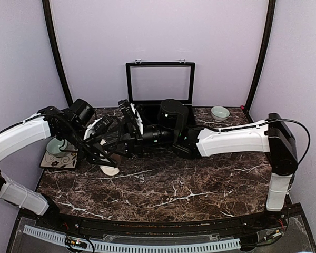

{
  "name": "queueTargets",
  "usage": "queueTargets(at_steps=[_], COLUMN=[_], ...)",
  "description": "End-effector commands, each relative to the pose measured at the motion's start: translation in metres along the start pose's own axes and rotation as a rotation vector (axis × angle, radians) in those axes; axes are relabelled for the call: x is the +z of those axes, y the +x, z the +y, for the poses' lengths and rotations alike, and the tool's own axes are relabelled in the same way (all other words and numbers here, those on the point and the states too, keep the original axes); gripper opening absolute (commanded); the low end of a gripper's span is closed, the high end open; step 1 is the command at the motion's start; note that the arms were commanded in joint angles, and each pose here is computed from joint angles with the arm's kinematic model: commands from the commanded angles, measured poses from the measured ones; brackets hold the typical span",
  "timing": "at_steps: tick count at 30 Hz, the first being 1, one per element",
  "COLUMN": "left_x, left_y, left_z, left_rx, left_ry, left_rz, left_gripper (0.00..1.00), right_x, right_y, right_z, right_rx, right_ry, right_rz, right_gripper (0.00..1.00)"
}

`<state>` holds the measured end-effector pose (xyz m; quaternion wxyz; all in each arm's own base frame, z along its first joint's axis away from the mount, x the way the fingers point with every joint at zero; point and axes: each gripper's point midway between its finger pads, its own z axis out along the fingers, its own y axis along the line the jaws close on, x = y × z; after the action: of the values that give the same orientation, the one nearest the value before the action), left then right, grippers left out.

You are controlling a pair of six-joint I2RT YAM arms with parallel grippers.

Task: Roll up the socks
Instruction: Pass from the left arm to the right, then place the sock in the storage box.

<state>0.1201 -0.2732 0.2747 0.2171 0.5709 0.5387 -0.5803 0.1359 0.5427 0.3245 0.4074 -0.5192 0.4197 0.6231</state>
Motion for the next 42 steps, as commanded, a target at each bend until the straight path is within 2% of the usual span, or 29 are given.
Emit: queueTargets(at_steps=[1, 2, 4, 5, 10, 11, 14, 15, 19, 21, 25, 30, 33, 39, 42], left_x=[-0.001, -0.001, -0.001, -0.001, -0.001, -0.001, -0.004, -0.007, -0.039, -0.062, -0.103, -0.131, -0.129, -0.122, -0.119], left_y=[-0.01, -0.009, -0.007, -0.007, -0.008, -0.006, 0.008, 0.018, 0.062, 0.075, 0.086, 0.113, 0.131, 0.145, 0.145], left_z=[-0.01, -0.009, -0.007, -0.006, -0.002, 0.002, 0.039, 0.054, 0.111, 0.128, 0.152, 0.175, 0.181, 0.184, 0.184], left_rx=[0.039, 0.041, 0.041, 0.04, 0.046, 0.037, -0.01, -0.022, -0.074, -0.126, -0.235, -0.362, -0.419, -0.483, -0.494], left_ry=[0.032, 0.027, 0.014, 0.01, -0.017, -0.033, -0.201, -0.273, -0.591, -0.679, -0.764, -0.803, -0.775, -0.711, -0.682], left_rz=[-0.022, -0.016, -0.005, -0.003, 0.016, 0.027, 0.107, 0.149, 0.316, 0.342, 0.303, 0.294, 0.309, 0.292, 0.28], left_gripper=[0.0, 0.0, 0.0, 0.0, 0.0, 0.03, 0.52, 0.63, 0.88, 0.9, 0.92, 0.92, 0.99, 0.99, 0.99], right_x=[0.01, 0.008, 0.006, 0.005, -0.002, -0.004, -0.013, -0.019, -0.062, -0.09, -0.158, -0.213, -0.228, -0.238, -0.244], right_y=[0.03, 0.035, 0.037, 0.039, 0.054, 0.055, 0.048, 0.046, 0.019, 0.009, 0.0, 0.012, 0.026, 0.065, 0.07], right_z=[0.006, 0.006, 0.004, 0.001, -0.004, -0.006, -0.027, -0.037, -0.089, -0.12, -0.192, -0.27, -0.31, -0.374, -0.395], right_rx=[0.075, 0.082, 0.076, 0.075, 0.078, 0.076, 0.054, 0.056, 0.021, -0.02, -0.112, -0.208, -0.29, -0.483, -0.557], right_ry=[-0.066, -0.064, -0.046, -0.031, 0.005, 0.019, 0.113, 0.152, 0.356, 0.484, 0.792, 1.033, 1.12, 1.226, 1.284], right_rz=[0.121, 0.143, 0.169, 0.187, 0.298, 0.304, 0.289, 0.277, 0.201, 0.187, 0.182, 0.244, 0.285, 0.34, 0.317], right_gripper=[0.42, 0.33, 0.05, 0.0, 0.0, 0.0, 0.0, 0.0, 0.0, 0.0, 0.0, 0.0, 0.0, 0.0, 0.0])
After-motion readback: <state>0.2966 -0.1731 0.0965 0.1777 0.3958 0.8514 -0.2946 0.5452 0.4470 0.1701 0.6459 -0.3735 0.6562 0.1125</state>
